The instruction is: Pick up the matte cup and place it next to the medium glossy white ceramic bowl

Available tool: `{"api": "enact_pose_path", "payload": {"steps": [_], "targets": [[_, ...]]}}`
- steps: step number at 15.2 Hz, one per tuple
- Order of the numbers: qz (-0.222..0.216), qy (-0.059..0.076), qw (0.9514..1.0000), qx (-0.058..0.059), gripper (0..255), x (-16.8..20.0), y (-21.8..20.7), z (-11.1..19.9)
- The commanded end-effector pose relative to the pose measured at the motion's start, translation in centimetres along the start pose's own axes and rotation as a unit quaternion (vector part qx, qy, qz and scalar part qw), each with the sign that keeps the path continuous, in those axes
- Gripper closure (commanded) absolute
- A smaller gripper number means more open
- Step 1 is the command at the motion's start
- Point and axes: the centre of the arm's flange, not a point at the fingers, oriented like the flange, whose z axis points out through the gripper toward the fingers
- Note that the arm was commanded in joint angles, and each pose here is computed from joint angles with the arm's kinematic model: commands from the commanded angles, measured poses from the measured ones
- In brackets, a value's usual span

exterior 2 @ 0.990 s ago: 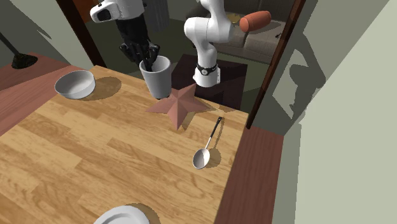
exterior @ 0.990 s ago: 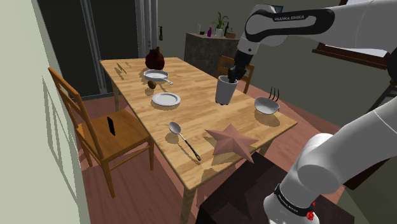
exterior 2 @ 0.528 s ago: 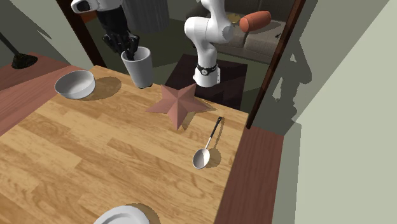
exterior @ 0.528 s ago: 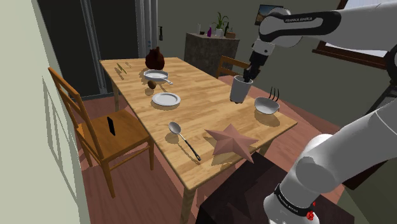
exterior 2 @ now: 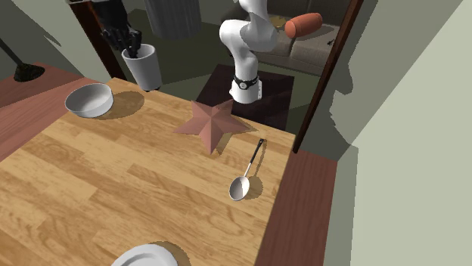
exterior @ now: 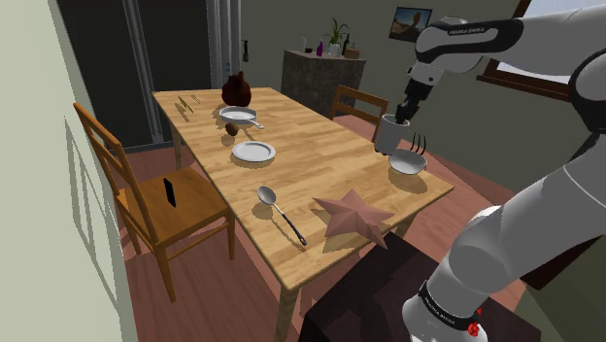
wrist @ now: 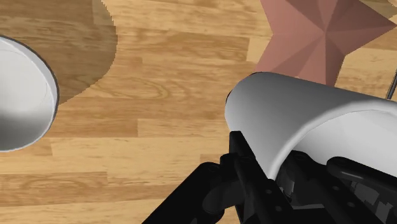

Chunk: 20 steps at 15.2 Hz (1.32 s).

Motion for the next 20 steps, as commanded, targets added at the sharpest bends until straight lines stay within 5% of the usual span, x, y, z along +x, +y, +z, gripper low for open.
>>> {"api": "enact_pose_path", "payload": {"steps": [1, 15, 20], "targets": [[-0.001, 0.000, 1.0000, 0.000, 255, -1.0, 2.6, -0.3], [-0.001, 0.000, 1.0000, 0.000, 255, -7.0, 19.6, -2.9], [-0.001, 0.000, 1.0000, 0.000, 255, -7.3, 19.9, -0.2]]}}
